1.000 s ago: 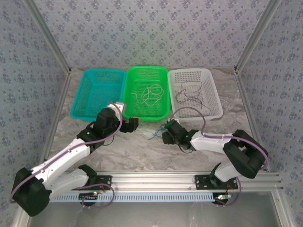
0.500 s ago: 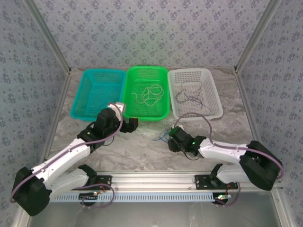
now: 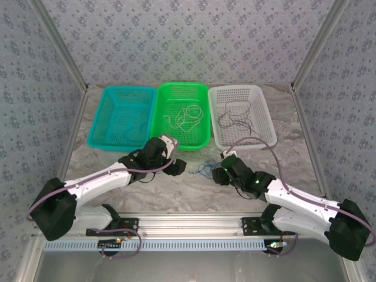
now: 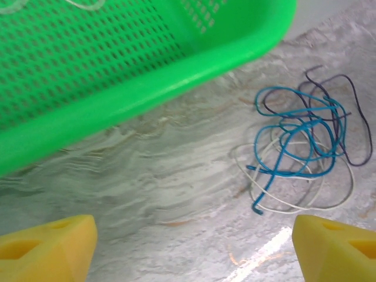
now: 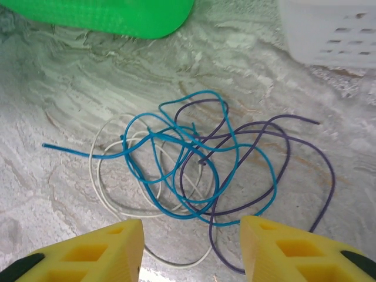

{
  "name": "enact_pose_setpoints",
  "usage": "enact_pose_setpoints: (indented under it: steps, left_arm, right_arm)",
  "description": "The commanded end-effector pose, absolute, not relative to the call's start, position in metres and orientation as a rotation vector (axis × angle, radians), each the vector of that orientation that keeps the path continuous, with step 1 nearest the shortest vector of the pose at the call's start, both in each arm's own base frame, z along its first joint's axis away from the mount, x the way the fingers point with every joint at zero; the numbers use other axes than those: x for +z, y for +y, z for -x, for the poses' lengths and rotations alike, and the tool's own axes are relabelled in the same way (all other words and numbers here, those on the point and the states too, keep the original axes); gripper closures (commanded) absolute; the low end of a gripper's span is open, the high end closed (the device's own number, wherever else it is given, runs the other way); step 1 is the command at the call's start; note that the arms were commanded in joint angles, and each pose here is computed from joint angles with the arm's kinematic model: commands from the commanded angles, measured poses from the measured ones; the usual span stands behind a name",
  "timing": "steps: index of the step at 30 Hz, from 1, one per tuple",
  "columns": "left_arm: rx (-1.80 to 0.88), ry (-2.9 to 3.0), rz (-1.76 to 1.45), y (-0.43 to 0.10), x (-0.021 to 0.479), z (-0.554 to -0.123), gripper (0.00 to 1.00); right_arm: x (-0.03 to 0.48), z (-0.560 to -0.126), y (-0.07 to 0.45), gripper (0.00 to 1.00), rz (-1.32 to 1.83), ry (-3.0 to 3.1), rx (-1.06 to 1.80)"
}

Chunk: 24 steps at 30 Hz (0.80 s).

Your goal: Untangle the cables

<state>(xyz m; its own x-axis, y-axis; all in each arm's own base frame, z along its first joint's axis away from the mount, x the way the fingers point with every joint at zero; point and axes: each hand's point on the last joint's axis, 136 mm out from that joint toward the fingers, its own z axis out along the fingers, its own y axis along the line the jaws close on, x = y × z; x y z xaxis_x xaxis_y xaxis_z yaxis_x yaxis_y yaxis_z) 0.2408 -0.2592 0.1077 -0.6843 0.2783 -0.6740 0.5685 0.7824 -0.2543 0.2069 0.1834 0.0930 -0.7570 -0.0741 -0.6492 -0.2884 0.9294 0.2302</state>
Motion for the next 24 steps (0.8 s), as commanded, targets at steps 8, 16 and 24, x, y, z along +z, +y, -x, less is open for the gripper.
enact_pose_setpoints:
  steps: [8, 16, 24]
  left_arm:
    - [-0.857, 2.360, -0.401, -0.294, 0.095, -0.230, 0.19]
    - [-0.958, 2.389, -0.240, -0.316, 0.075, -0.226, 0.28]
    - [-0.930, 2.423, -0.175, -0.322, 0.056, -0.230, 0.41]
  right_arm:
    - [0.093, -0.222, 0.174, 0.45, 0.131, 2.376, 0.426]
    - [0.094, -0.225, 0.175, 0.44, 0.127, 2.376, 0.426]
    - [0.093, -0.226, 0.174, 0.44, 0.118, 2.372, 0.429]
